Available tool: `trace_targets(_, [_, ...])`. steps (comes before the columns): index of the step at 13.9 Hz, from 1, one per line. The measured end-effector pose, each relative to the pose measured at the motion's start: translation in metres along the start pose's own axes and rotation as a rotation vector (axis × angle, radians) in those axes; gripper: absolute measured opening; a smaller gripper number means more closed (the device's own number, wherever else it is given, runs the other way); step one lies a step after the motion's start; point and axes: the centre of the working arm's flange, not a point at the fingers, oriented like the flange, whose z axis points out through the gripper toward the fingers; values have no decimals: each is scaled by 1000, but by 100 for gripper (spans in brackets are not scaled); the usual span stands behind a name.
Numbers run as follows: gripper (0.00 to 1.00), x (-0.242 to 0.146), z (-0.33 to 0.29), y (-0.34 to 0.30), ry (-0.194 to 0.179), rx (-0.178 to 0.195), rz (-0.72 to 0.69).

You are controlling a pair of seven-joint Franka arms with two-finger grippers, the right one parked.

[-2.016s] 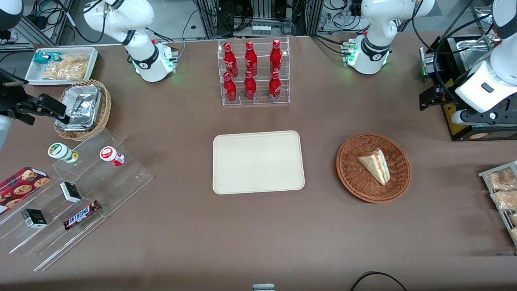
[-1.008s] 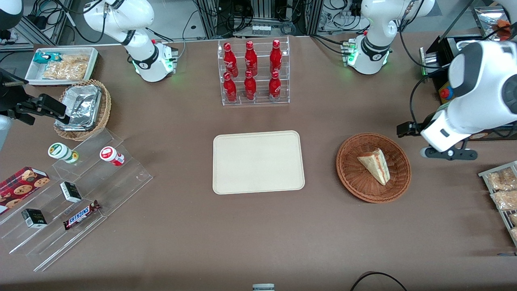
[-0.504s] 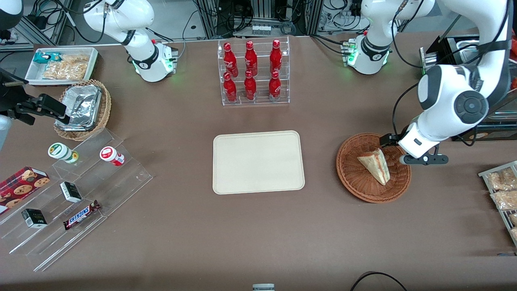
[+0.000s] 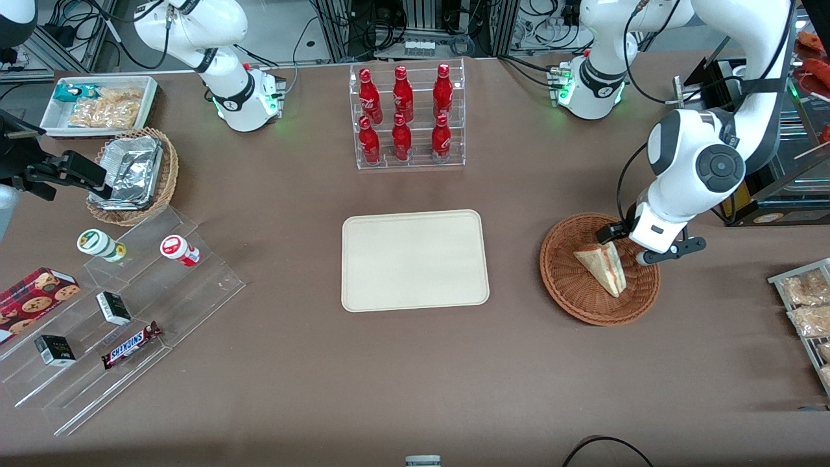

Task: Place sandwich from basket to tray
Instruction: 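Lower the open left gripper around the wrapped sandwich and close it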

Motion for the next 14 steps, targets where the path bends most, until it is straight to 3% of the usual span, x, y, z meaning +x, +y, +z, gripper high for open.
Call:
trace_targets(5, [100, 1, 23, 9, 18, -19, -253])
trace_targets(14, [100, 12, 73, 9, 14, -32, -309])
